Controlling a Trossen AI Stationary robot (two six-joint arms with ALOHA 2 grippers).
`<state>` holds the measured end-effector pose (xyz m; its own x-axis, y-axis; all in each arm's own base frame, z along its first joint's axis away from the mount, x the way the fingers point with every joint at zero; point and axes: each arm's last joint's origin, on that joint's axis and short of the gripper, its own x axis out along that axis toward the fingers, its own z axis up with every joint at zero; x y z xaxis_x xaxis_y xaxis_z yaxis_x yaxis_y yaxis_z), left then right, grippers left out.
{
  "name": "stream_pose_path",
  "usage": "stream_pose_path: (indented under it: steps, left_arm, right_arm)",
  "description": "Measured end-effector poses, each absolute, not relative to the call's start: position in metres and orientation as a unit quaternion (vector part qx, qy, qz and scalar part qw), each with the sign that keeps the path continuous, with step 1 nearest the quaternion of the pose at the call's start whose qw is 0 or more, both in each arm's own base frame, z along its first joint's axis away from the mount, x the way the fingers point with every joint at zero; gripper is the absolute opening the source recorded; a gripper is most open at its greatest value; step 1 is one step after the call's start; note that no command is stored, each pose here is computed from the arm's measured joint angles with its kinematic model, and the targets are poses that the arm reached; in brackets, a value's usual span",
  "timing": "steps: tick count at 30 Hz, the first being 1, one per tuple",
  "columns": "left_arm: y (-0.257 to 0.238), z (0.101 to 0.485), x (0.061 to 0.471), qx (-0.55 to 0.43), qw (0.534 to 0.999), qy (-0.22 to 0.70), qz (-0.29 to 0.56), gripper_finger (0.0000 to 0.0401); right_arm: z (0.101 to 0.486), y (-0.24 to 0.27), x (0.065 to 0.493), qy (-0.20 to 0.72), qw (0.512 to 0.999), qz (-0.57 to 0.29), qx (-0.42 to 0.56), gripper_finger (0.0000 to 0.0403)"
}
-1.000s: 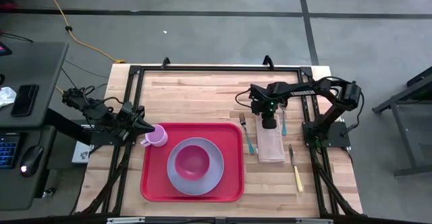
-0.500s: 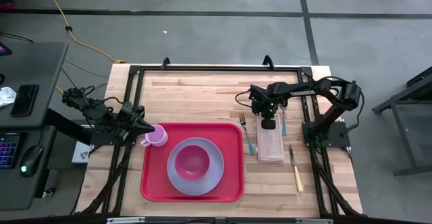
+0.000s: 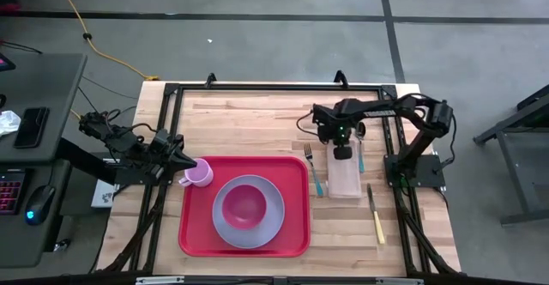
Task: Set up tray
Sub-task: Put the brown table napkin to the right of the white plate on the red tray
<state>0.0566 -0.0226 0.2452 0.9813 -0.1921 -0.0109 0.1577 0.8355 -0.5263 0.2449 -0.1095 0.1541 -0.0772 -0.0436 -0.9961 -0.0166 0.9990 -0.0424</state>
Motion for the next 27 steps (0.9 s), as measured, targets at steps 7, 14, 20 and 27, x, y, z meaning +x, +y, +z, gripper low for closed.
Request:
stream_pose_path:
  steps: [7,14,20,27]
  left_arm:
    - [-0.023,0.245,0.057,-0.271,0.958,0.032,-0.091,0.0049]
    - [-0.023,0.245,0.057,-0.27,0.958,0.032,-0.09,0.0049]
    - [-0.022,0.245,0.057,-0.27,0.958,0.032,-0.09,0.0049]
    - [-0.022,0.245,0.057,-0.269,0.958,0.032,-0.09,0.0049]
  right_arm:
    - [0.168,-0.113,0.251,0.734,0.677,-0.012,-0.043,0.0]
    - [0.182,-0.118,0.261,0.724,0.685,-0.026,-0.069,0.0]
    - [0.196,-0.123,0.266,0.722,0.684,-0.037,-0.098,0.0]
    - [0.209,-0.127,0.27,0.724,0.676,-0.062,-0.125,0.0]
